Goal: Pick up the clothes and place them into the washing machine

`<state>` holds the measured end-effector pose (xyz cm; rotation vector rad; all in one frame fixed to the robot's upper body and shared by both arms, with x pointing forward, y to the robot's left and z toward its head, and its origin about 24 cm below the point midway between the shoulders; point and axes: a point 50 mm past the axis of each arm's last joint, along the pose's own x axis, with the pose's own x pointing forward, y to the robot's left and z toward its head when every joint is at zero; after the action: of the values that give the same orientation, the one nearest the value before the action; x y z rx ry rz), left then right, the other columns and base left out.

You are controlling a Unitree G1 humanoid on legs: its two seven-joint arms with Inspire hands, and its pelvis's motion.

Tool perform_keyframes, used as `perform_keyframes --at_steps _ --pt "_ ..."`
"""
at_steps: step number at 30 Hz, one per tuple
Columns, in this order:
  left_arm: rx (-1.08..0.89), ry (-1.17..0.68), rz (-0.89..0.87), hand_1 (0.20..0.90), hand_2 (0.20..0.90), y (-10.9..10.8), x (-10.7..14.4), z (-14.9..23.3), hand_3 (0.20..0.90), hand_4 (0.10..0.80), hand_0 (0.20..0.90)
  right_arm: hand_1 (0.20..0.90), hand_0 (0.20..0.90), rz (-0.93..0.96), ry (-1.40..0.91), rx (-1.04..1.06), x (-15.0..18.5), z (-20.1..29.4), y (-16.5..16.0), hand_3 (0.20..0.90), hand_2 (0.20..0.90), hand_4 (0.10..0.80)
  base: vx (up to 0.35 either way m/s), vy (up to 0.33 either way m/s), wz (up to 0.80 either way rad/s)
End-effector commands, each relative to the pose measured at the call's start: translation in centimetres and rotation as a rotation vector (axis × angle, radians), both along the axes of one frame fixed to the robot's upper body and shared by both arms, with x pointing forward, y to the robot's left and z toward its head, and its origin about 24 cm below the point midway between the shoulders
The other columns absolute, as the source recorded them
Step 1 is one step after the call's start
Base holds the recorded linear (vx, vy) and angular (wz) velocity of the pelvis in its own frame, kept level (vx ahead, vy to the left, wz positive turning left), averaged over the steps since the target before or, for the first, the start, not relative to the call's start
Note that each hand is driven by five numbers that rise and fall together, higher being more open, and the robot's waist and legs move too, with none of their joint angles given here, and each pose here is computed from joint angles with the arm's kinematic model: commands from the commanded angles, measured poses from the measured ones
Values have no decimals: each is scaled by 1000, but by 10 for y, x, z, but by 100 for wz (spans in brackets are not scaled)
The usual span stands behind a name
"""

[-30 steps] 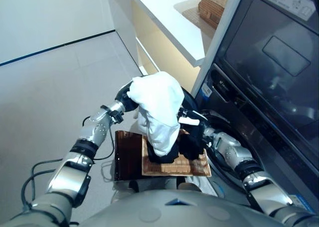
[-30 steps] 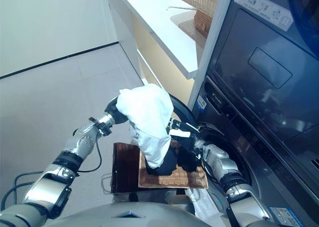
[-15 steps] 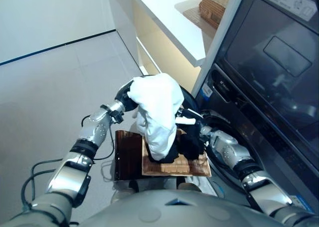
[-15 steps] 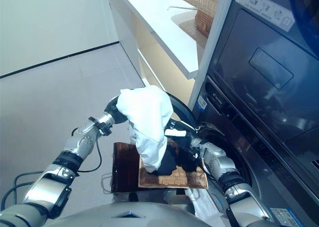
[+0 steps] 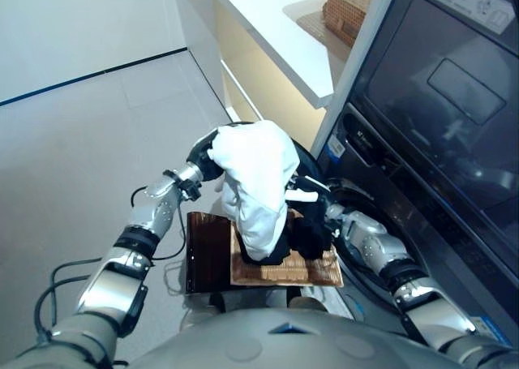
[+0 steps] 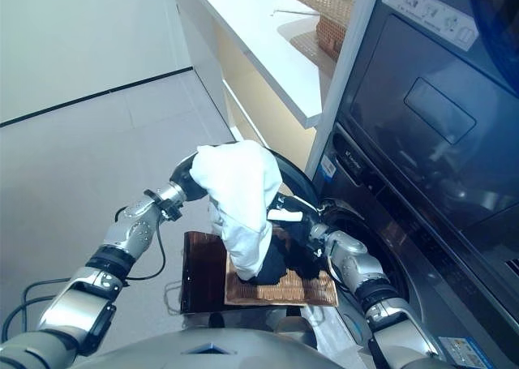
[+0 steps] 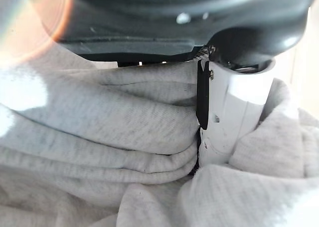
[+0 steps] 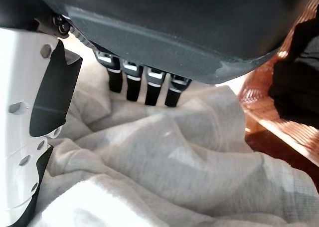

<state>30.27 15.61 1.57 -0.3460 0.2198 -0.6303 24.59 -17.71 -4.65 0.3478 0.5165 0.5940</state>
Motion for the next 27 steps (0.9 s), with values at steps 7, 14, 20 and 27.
perform_keyframes --at_steps 7,14,20,27 --pt "-30 -313 78 200 200 11 46 73 200 300 200 900 900 58 -216 135 30 44 19 900 900 800 0 0 0" --pt "-3 -308 111 200 200 19 46 70 200 300 200 900 900 44 -214 127 30 43 16 900 900 800 0 0 0" --pt "2 -305 127 200 200 23 45 69 200 300 200 900 900 40 -215 115 30 43 15 900 900 800 0 0 0" --pt "3 -319 135 200 200 25 45 72 200 300 200 900 900 45 -219 106 31 44 14 900 900 800 0 0 0"
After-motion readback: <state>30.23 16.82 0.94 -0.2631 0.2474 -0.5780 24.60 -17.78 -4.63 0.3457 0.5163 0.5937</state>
